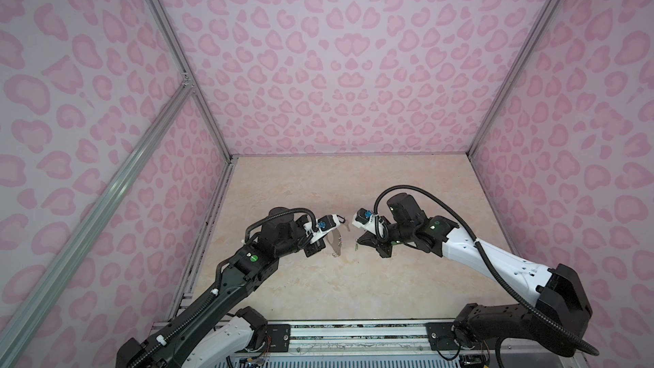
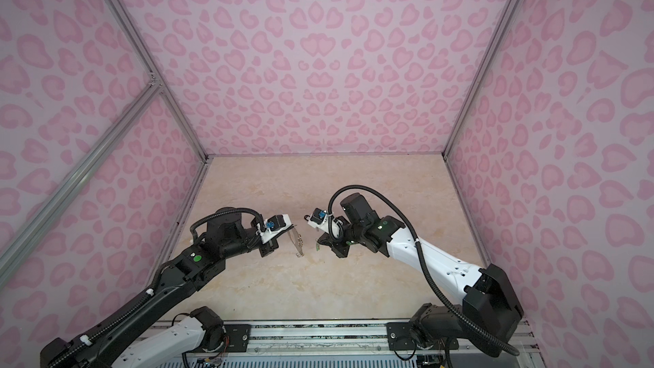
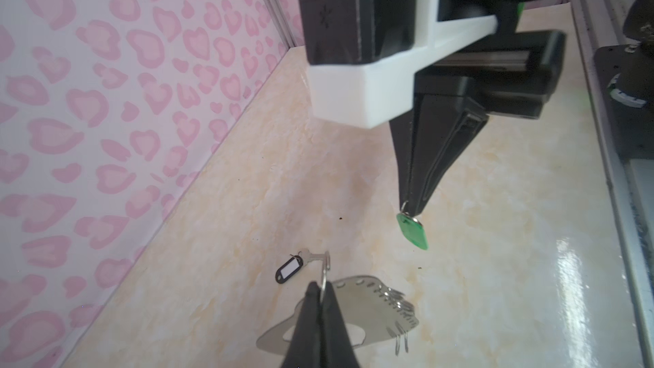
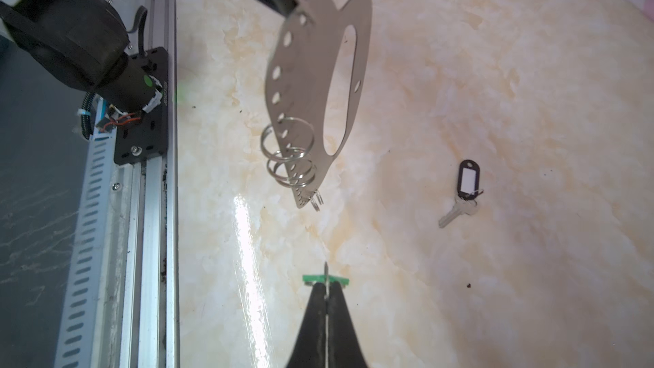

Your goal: Put the keys on the keyring

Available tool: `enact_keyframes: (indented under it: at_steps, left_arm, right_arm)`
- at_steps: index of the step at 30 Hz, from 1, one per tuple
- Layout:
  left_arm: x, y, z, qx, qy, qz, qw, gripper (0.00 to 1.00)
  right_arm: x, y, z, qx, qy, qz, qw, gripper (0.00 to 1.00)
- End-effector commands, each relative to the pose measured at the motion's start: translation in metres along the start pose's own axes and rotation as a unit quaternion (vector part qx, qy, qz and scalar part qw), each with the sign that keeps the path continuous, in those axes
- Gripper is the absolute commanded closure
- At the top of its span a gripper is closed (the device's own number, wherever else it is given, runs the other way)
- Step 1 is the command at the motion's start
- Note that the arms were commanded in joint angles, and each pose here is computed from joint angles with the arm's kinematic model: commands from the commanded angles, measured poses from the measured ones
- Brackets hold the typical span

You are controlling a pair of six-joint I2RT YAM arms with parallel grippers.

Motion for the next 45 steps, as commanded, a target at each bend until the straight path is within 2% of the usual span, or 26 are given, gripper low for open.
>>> enact_keyframes:
  at_steps: [1,7,16,27,45]
  left_arm:
    - [0.011,0.015,-0.004,-0.033,0.044,0.029,0.998,0.97]
    - [0.008,0.018,-0.001,-0.032,0.034,0.027,0.999,0.97]
    - [0.0,0.02,0.004,-0.029,0.0,0.024,0.999,0.97]
    - [-0.002,0.019,0.011,-0.009,-0.013,0.007,1.0,0.97]
    - [-0.005,0.021,0.014,-0.005,-0.02,0.008,1.0,0.97]
  right_arm:
    - [-0.003,0.023,-0.006,-0.057,-0.006,0.029,0.998,1.0]
    - [0.0,0.046,-0.014,-0.096,-0.014,0.019,0.995,1.0]
    - [-0.004,0.06,-0.019,-0.091,-0.048,-0.005,0.995,1.0]
    - [0.001,0.068,-0.017,-0.08,-0.051,-0.039,0.995,1.0]
    - [0.002,0.073,-0.01,-0.089,-0.038,-0.036,0.995,1.0]
Point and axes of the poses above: each gripper's point midway between its finger pads, its own z axis out along the fingers, its own x axis along the line the jaws close on, y = z × x, the point moved 5 cm from there along -z, back along the fingers, and after that the axes turned 8 degrees about -z, right-handed, at the moved point
